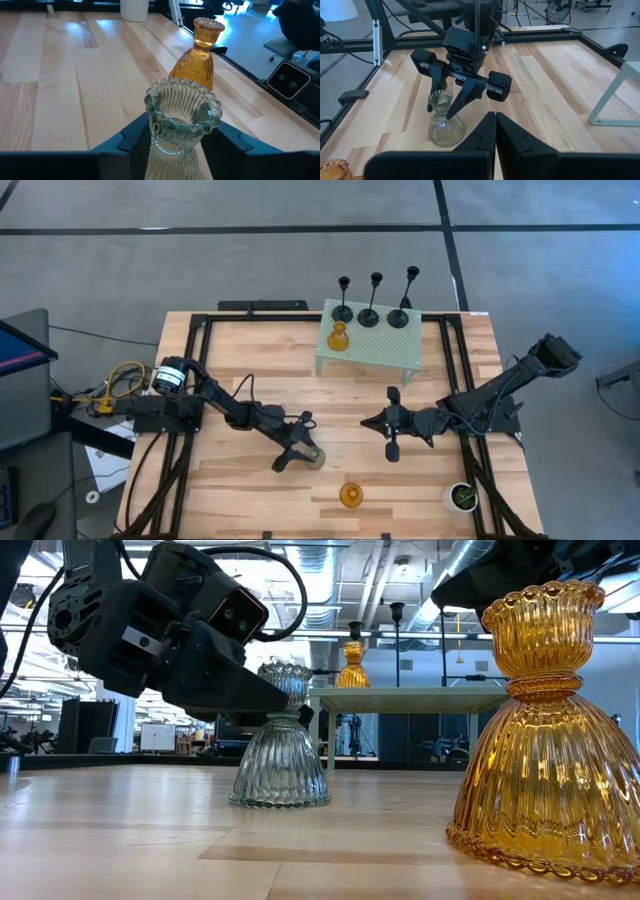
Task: Pick & Place candle stick holders
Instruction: Put the green glass candle holder on the shelf
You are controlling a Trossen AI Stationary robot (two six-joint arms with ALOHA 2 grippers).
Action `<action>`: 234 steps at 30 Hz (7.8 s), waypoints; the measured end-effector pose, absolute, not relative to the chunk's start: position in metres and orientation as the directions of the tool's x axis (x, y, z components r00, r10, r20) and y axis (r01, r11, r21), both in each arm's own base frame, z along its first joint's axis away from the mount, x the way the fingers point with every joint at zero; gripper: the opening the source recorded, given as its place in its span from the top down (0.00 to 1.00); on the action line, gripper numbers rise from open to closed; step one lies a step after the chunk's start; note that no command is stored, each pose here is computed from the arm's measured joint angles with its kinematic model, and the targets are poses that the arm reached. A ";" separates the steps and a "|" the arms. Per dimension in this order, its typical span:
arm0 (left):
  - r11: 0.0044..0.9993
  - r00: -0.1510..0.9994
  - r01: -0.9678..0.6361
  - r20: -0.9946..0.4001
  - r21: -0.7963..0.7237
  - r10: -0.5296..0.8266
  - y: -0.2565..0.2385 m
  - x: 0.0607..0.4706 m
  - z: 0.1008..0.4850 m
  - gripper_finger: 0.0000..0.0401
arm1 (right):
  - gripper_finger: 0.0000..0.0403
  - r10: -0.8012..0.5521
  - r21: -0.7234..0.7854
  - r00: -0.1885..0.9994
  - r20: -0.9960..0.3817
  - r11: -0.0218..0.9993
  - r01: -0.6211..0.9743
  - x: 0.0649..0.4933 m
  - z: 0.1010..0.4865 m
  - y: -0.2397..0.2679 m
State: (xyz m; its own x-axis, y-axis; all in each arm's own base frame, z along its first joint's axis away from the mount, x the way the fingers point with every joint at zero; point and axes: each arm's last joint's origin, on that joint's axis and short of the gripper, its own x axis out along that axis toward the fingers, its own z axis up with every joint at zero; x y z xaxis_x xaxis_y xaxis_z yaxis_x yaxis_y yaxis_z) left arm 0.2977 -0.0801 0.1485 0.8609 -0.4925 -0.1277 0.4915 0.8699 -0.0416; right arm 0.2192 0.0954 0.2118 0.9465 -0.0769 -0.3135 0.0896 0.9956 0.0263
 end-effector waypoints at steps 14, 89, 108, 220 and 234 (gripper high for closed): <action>0.893 0.893 0.428 -0.082 -0.140 -0.442 -0.077 0.294 0.168 0.65 | 1.00 -0.075 0.026 0.947 -0.314 0.996 0.088 0.219 0.212 0.096; 0.954 0.917 0.297 -0.269 -0.039 -0.296 -0.052 0.334 0.281 0.68 | 0.98 -0.076 -0.348 0.892 -0.445 0.933 -0.094 0.234 0.265 0.113; 0.954 0.895 0.244 -0.338 -0.173 -0.290 -0.051 0.332 0.274 0.68 | 0.61 -0.151 -0.457 0.825 -0.545 0.878 -0.141 0.301 0.239 0.131; 0.971 0.897 0.201 -0.375 -0.128 -0.236 -0.040 0.261 0.282 0.55 | 1.00 -0.567 -0.519 0.239 -0.788 0.821 0.236 0.306 0.324 -0.081; 0.971 0.898 0.203 -0.372 -0.124 -0.236 -0.040 0.261 0.282 0.55 | 0.89 -0.581 -0.537 0.223 -0.783 0.812 0.229 0.312 0.318 -0.082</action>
State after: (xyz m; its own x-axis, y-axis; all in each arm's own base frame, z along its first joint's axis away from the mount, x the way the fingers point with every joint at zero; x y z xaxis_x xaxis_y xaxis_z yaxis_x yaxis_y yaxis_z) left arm 0.2606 -0.0398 0.2823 0.8976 -0.2357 -0.3724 0.2034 0.9712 -0.1244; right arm 0.3116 -0.0820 0.3178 0.2233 -0.5808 -0.7828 0.2293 0.8118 -0.5370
